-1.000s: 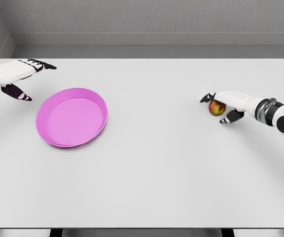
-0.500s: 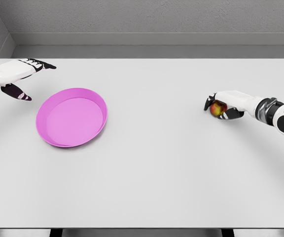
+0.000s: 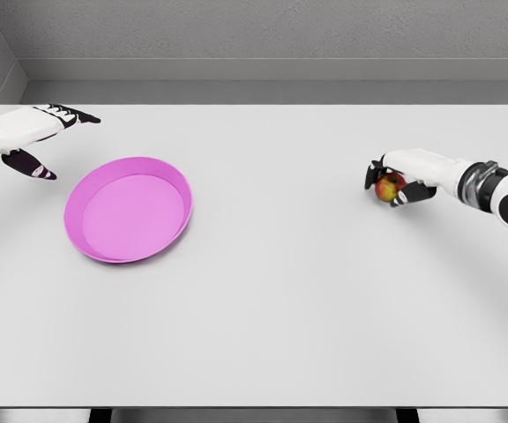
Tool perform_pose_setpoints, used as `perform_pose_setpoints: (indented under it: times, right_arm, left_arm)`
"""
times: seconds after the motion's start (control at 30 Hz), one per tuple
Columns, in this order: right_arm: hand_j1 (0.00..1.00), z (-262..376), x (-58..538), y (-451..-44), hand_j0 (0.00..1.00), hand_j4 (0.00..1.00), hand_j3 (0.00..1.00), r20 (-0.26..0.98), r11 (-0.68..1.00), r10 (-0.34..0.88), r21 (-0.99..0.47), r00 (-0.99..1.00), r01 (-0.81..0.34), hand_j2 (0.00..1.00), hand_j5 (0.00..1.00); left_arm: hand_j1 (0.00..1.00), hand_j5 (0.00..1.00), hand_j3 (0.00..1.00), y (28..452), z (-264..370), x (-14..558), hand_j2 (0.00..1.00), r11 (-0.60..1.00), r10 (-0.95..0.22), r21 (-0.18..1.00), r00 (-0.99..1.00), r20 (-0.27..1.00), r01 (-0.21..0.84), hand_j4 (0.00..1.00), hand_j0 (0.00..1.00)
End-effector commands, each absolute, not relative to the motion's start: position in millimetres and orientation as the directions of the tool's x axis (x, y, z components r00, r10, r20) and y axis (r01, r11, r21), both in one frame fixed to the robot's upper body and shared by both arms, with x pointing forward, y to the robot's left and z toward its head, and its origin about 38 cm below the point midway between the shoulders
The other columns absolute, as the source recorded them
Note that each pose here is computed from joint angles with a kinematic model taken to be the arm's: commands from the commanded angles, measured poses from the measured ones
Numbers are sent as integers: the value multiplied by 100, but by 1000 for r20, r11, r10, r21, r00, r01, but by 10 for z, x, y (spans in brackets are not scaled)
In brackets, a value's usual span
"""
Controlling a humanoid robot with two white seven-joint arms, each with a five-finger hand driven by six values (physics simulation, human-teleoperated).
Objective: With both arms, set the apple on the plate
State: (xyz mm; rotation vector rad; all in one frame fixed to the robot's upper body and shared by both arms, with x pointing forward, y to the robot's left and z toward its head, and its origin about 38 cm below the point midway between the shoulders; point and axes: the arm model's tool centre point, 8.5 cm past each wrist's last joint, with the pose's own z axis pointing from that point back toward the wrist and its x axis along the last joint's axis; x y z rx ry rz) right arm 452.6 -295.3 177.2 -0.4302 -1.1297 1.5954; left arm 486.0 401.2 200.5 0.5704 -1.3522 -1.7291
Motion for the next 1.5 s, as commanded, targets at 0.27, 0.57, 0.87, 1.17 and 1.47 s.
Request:
perform_pose_setpoints:
  times: [0.27, 0.57, 0.87, 1.17, 1.47]
  right_arm:
    - [46, 1929, 4479, -2769, 46, 46, 46, 271, 11, 869, -846, -413, -532, 46, 46]
    - [45, 2118, 4314, -2435, 45, 45, 45, 279, -30, 810, -859, -516, -510, 45, 45]
    - [45, 2145, 4242, -2096, 45, 45, 45, 312, -40, 750, -859, -583, -511, 45, 45]
    - [46, 2124, 4209, -1702, 46, 46, 46, 363, -48, 688, -842, -629, -538, 46, 46]
    - [46, 2139, 4168, -1351, 46, 46, 46, 401, -54, 630, -832, -666, -552, 46, 46]
  left_arm:
    - [100, 100, 100, 4018, 2015, 4862, 100, -51, -832, 940, -536, 147, 337, 100, 100]
    - [100, 100, 100, 4018, 2015, 4862, 100, -51, -832, 940, -536, 147, 337, 100, 100]
    - [100, 100, 100, 4019, 2019, 4863, 100, -50, -832, 941, -535, 147, 336, 100, 100]
    - [100, 100, 100, 4019, 2019, 4863, 100, -50, -832, 941, -535, 147, 336, 100, 100]
    - [100, 100, 100, 4013, 2017, 4862, 100, -51, -831, 940, -537, 146, 336, 100, 100]
